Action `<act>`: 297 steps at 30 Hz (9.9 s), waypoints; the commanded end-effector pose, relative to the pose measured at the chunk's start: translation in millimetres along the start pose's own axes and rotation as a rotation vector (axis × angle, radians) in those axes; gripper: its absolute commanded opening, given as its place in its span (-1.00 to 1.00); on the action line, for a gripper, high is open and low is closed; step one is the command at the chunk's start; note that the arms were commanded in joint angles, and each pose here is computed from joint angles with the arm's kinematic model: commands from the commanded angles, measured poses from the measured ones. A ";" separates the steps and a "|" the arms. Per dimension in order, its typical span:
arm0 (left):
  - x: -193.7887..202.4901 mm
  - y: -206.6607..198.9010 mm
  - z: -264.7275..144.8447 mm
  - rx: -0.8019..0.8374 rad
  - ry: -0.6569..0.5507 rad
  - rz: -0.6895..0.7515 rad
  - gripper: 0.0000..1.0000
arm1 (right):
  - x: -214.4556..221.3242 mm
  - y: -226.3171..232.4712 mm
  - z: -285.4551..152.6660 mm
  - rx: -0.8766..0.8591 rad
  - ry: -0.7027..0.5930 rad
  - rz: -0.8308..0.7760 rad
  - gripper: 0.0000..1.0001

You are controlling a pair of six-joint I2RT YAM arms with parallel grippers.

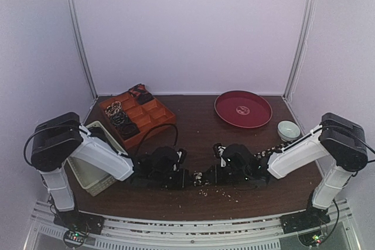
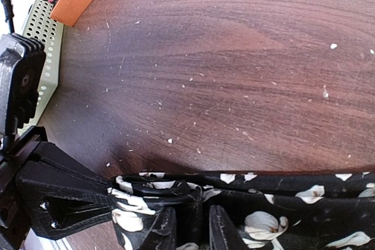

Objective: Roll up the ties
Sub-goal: Roll the tie at the center of the board.

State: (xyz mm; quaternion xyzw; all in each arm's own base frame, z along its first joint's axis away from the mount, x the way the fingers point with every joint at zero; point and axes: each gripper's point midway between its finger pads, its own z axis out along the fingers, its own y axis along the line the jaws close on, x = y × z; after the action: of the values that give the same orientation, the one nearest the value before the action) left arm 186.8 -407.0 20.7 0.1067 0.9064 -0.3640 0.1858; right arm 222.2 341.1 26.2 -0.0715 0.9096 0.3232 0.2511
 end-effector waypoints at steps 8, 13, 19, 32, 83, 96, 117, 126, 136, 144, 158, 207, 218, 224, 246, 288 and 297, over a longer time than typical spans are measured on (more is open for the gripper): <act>-18.4 -23.1 -5.9 0.076 -0.054 -0.009 -1.00 | 18.3 -20.1 -2.8 0.022 0.068 -0.004 -0.62; -6.5 10.6 -21.4 -0.063 -0.030 -0.049 -1.00 | 24.8 -4.5 5.1 -0.028 0.096 0.019 -0.64; 17.6 46.9 -50.6 -0.171 -0.001 -0.098 -1.00 | 33.7 15.2 17.0 -0.077 0.122 0.061 -0.66; 19.2 26.8 -33.2 -0.047 -0.030 -0.060 -1.00 | 37.3 21.5 20.5 -0.080 0.127 0.065 -0.62; -14.9 -33.9 -8.4 0.081 -0.044 0.018 -1.00 | -1.3 -13.6 -5.0 -0.054 0.032 0.038 -0.67; -20.2 -39.5 -9.3 0.074 -0.046 0.038 -1.00 | 14.1 -2.3 3.1 -0.116 0.082 0.060 -0.72; -17.0 -40.5 -12.4 0.070 -0.026 0.059 -0.91 | 6.7 -14.8 -0.5 -0.031 0.042 0.025 -0.64; -22.5 -44.0 -14.1 0.052 -0.030 0.085 -0.89 | 0.8 -2.4 -0.6 -0.092 0.041 0.038 -0.80; -17.8 -39.0 -29.7 0.045 -0.026 0.066 -1.00 | 24.9 33.4 12.9 -0.178 0.128 0.062 -0.81; -11.6 -32.9 -35.2 0.048 -0.024 0.054 -0.99 | 21.6 18.3 12.1 -0.090 0.091 0.016 -0.79; -16.3 -40.1 -31.5 0.054 -0.029 0.077 -0.98 | 5.3 19.9 4.5 -0.073 0.028 -0.014 -0.68; -30.1 -62.9 15.9 0.090 -0.012 0.107 -1.00 | -19.5 5.5 -42.8 -0.002 -0.068 -0.053 -0.13; -40.2 -62.1 -0.1 0.079 -0.069 0.071 -0.89 | 4.1 -12.5 -26.3 0.034 0.027 -0.037 -0.35; -37.6 -36.8 -20.3 0.017 -0.093 0.039 -0.77 | 18.9 -12.1 -24.4 -0.007 0.063 -0.005 -0.40; -21.1 -9.6 -64.1 0.035 -0.121 0.046 -0.57 | 35.5 20.2 -0.6 -0.077 0.085 0.046 -0.57; 14.5 -40.1 -21.5 -0.015 -0.047 0.854 0.54 | 32.7 7.1 -4.4 -0.032 0.077 -0.003 -0.57; 12.2 -25.3 -6.5 -0.103 -0.018 0.932 0.58 | 33.4 6.9 -2.7 -0.035 0.082 0.000 -0.57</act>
State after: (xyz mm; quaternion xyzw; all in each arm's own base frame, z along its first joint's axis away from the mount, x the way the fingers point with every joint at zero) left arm 158.7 -413.2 40.2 0.4672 0.7878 -0.2221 0.3342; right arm 192.8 359.2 30.5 -0.0876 0.8974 0.3701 0.2239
